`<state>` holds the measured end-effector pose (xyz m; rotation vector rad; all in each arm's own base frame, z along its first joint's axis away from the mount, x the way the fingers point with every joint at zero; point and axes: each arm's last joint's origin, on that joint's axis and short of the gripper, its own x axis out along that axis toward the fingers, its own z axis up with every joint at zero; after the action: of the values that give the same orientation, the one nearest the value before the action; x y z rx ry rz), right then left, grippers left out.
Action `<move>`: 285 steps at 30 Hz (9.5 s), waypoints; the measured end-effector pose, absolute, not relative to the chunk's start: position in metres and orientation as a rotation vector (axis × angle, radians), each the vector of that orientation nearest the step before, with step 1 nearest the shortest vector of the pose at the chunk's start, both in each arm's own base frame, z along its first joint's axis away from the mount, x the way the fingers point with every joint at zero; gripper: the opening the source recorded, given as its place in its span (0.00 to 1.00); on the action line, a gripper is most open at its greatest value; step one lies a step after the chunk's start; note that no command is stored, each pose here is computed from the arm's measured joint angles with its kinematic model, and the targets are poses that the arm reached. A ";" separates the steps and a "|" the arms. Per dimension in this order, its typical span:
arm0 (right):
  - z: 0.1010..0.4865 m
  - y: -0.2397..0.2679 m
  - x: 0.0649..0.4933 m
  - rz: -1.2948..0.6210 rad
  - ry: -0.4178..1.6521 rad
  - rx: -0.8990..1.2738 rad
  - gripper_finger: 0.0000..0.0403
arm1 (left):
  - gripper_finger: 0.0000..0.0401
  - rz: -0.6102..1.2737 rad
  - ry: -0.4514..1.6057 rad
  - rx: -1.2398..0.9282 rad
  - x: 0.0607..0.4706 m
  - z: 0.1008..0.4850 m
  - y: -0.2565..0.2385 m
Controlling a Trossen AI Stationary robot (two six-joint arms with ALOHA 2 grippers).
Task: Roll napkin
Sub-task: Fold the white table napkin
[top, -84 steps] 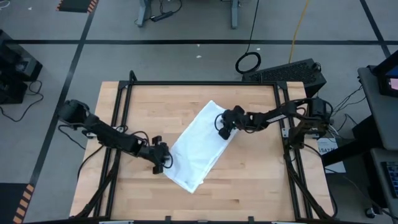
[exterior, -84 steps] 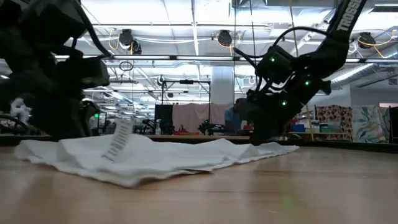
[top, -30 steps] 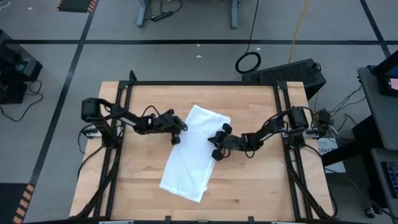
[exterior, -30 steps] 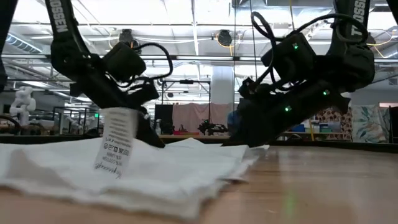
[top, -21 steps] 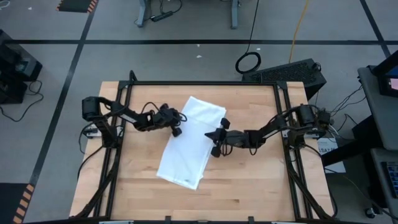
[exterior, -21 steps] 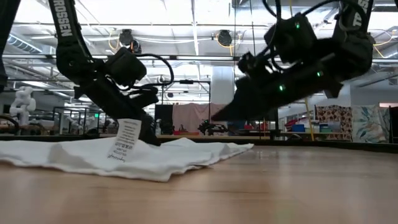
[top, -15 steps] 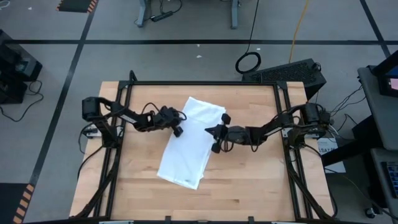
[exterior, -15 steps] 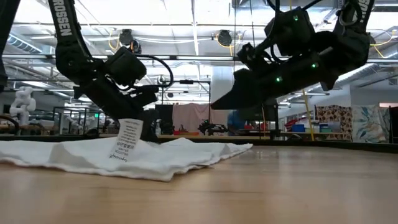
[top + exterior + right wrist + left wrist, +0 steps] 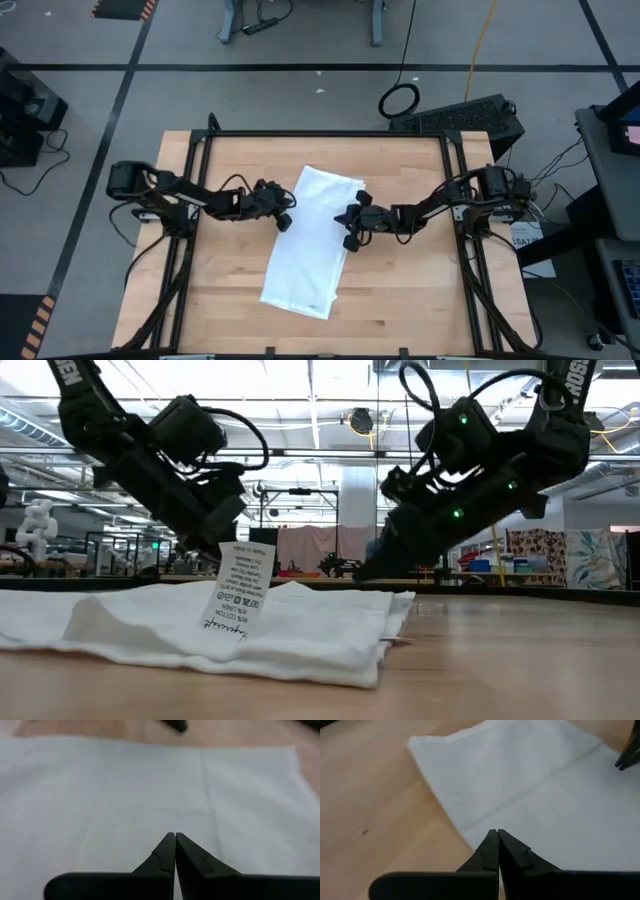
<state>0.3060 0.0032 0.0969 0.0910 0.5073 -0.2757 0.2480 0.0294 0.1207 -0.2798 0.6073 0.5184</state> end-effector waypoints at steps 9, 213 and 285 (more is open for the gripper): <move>0.078 -0.004 0.305 -0.339 0.558 0.150 0.01 | 0.00 0.268 0.648 -0.267 0.249 0.125 0.005; 0.100 0.136 0.204 0.129 0.761 -0.539 0.37 | 0.01 0.268 0.631 0.119 0.228 0.144 -0.049; 0.167 0.105 0.171 -0.068 0.739 -0.107 0.00 | 0.03 0.111 1.029 0.200 0.139 0.103 -0.111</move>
<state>0.1712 0.1049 0.1667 -0.1071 0.7390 -0.0679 0.1386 -0.1108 0.1027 0.2003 1.0293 0.1114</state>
